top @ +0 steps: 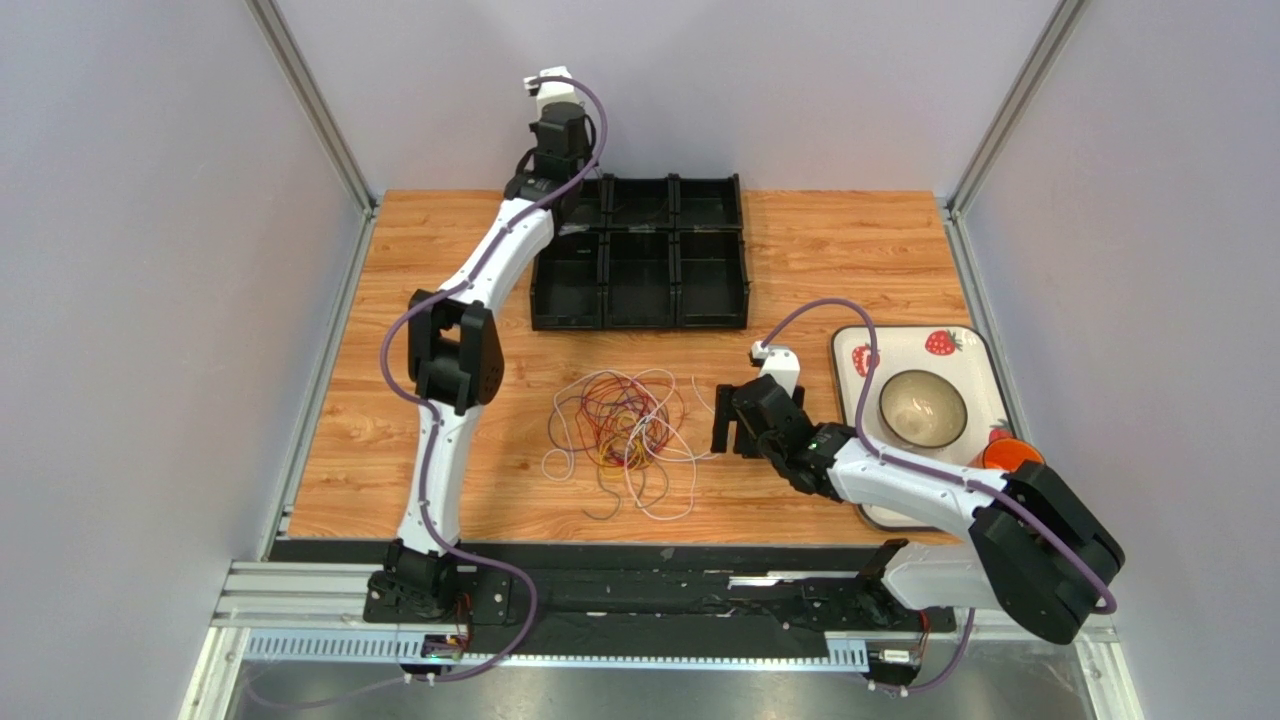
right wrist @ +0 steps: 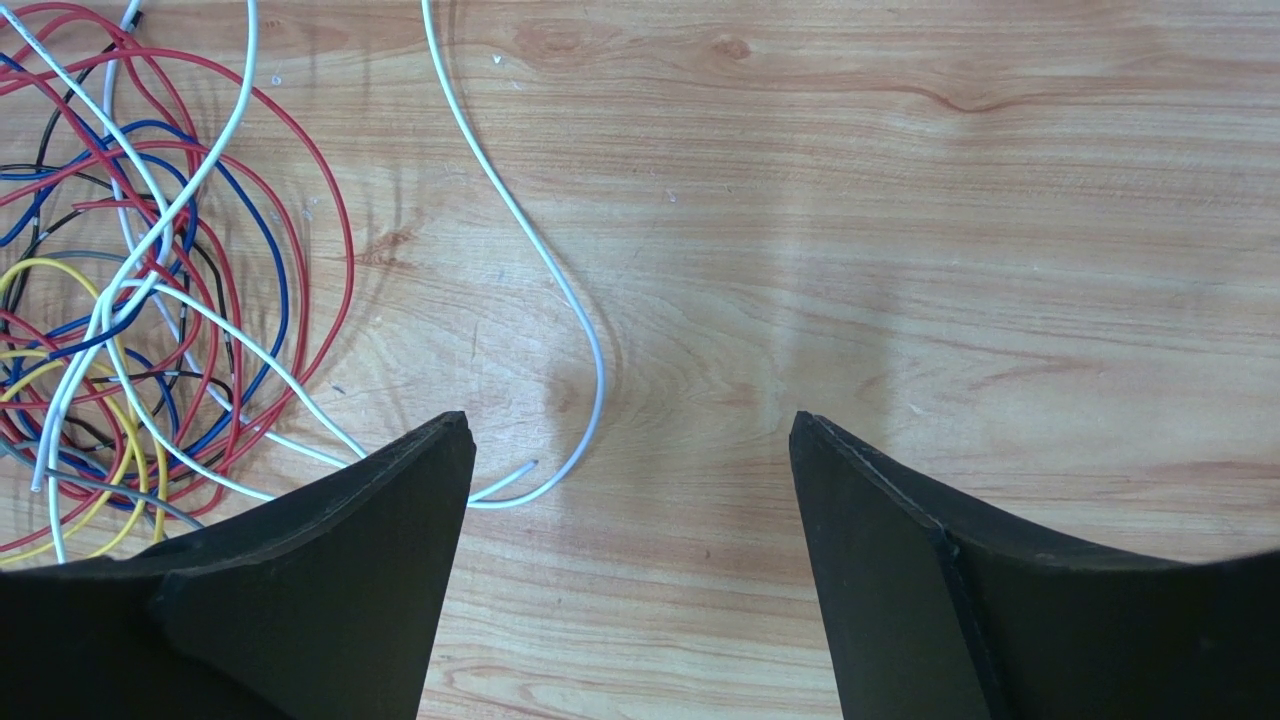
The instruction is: Untangle the cables
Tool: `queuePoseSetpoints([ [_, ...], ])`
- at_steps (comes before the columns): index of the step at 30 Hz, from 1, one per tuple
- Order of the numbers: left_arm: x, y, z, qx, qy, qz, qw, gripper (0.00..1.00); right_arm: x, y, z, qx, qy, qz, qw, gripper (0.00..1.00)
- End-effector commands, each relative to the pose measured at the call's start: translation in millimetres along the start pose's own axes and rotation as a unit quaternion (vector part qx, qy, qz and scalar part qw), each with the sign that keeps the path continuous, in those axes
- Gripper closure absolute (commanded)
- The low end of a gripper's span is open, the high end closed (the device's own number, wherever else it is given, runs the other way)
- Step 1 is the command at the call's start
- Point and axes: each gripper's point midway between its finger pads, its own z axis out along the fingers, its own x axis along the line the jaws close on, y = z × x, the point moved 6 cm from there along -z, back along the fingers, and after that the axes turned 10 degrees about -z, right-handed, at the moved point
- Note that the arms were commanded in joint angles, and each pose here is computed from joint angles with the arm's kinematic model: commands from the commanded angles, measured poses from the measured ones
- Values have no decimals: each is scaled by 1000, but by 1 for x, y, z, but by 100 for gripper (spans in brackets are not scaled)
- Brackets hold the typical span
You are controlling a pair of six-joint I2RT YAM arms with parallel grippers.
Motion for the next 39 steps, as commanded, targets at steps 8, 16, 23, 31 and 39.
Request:
queuePoseSetpoints([
  [8,-9,-9,2,36,-25,-36,998,8,8,22,0,-37,12,13,999,19],
  [16,-12,20,-15,28,-33,-9,999,13,8,23,0,-37,12,12,999,19],
  [23,-13,0,-33,100,-71,40,992,19,8,23,1,-35,11,12,999,19],
  [31,-10,-36,-22,146,-52,0,988,25,8,22,1,-34,10,12,999,19],
  [39,-11,-66,0,141,-42,12,989,25,8,23,1,-36,11,12,999,19],
])
